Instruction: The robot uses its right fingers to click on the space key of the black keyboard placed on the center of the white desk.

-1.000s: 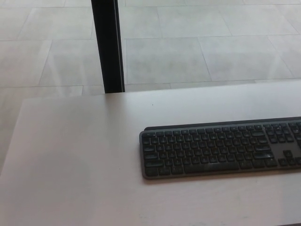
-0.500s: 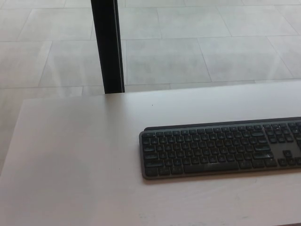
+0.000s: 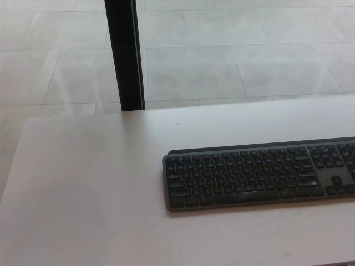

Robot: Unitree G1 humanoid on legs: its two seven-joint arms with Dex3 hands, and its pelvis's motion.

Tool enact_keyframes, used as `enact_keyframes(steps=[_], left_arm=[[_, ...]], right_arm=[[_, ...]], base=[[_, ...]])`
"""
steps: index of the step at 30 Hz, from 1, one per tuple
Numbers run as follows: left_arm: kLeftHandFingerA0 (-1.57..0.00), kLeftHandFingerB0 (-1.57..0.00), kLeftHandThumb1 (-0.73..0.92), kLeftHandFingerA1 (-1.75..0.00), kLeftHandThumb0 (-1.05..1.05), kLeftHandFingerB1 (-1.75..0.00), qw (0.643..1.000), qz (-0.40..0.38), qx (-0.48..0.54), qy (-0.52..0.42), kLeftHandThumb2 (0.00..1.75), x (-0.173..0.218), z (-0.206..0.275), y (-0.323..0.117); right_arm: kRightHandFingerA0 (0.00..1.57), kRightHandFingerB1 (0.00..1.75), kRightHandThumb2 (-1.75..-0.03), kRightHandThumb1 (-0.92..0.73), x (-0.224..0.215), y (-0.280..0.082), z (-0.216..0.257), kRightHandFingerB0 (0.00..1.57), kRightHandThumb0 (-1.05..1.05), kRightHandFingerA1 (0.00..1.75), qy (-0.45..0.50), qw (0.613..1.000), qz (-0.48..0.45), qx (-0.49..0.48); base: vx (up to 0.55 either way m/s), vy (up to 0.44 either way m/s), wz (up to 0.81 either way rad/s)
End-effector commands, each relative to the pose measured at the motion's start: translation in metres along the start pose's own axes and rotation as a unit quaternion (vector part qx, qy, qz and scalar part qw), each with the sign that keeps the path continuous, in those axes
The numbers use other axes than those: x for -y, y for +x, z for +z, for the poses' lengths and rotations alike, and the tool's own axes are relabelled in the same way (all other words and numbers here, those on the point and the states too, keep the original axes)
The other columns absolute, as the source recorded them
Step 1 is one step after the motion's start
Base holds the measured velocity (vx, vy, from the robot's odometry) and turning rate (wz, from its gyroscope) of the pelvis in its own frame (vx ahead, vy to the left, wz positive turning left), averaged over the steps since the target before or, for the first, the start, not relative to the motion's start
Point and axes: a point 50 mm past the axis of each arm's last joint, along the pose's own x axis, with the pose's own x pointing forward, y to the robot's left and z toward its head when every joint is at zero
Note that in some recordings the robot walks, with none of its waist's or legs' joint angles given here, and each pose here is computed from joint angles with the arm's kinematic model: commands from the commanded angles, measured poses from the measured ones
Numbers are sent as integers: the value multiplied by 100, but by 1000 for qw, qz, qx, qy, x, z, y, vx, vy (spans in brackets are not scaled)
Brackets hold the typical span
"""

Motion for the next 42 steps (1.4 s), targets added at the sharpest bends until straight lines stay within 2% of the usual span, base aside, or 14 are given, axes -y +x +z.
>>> enact_keyframes(steps=[1, 5, 6, 8, 12, 17, 21, 22, 24, 28, 35, 37, 38, 42], left_arm=[[-69, -60, 75, -72, -54, -59, 1000, 7, -4, 9, 62, -17, -3, 1], [-70, -59, 75, -69, -56, -57, 1000, 10, -4, 18, 62, -18, -3, 1], [-69, -57, 76, -68, -56, -55, 1000, 8, -5, 18, 63, -18, -3, 1], [-71, -58, 75, -71, -55, -56, 1000, 11, -4, 19, 63, -18, -3, 1], [-70, -59, 75, -70, -55, -57, 1000, 12, -7, 17, 62, -19, -4, 1], [-71, -55, 76, -68, -56, -55, 1000, 9, -7, 26, 63, -19, -3, 1], [-67, -53, 77, -67, -56, -54, 1000, 1, -12, 22, 63, -18, -3, 1], [-68, -53, 76, -69, -57, -55, 1000, 3, -13, 20, 63, -18, -3, 1], [-70, -56, 76, -71, -57, -57, 1000, 4, -12, 20, 63, -18, -2, 1], [-71, -55, 77, -71, -57, -56, 1000, 0, -13, 26, 63, -17, -1, 2], [-74, -61, 77, -71, -57, -59, 999, 5, -15, 34, 63, -22, -6, 1], [-76, -63, 77, -72, -56, -61, 999, 6, -10, 36, 63, -21, -4, 1], [-69, -54, 78, -70, -57, -56, 1000, -1, -13, 28, 63, -21, -4, 1], [-66, -53, 77, -69, -57, -55, 1000, -4, -15, 20, 63, -19, -3, 1]], right_arm=[[60, 67, -62, -74, 23, -27, -70, 49, -56, 66, 232, 945, -160, -169], [77, 72, -60, -66, 21, -31, -75, 69, -59, 74, 201, 952, -160, -166], [77, 72, -60, -65, 20, -32, -76, 68, -61, 78, 201, 953, -151, -168], [75, 70, -59, -64, 21, -33, -78, 69, -61, 72, 200, 953, -152, -172], [69, 63, -59, -63, 18, -36, -80, 56, -60, 67, 193, 957, -124, -179], [74, 61, -58, -60, 13, -39, -84, 57, -60, 68, 176, 961, -107, -185], [70, 59, -59, -61, 9, -41, -85, 54, -60, 65, 163, 967, -83, -180], [76, 57, -59, -60, 8, -41, -85, 55, -59, 65, 164, 966, -83, -180], [78, 57, -58, -62, 7, -41, -85, 52, -56, 66, 165, 966, -85, -183], [74, 58, -59, -62, 5, -42, -85, 53, -57, 67, 164, 967, -73, -181], [81, 59, -58, -61, 11, -44, -88, 61, -57, 66, 156, 966, -81, -190], [75, 59, -58, -61, 8, -44, -87, 60, -57, 63, 153, 966, -80, -192], [78, 58, -58, -59, 9, -44, -88, 59, -55, 65, 164, 963, -83, -196], [80, 61, -57, -59, 9, -44, -87, 64, -55, 65, 161, 963, -91, -196]], base=[[0, 0, 0], [0, 0, 0], [0, 0, 0], [0, 0, 0], [0, 0, 0], [0, 0, 0], [0, 0, 0], [0, 0, 0], [0, 0, 0], [0, 0, 0], [0, 0, 0], [0, 0, 0], [0, 0, 0], [0, 0, 0]])
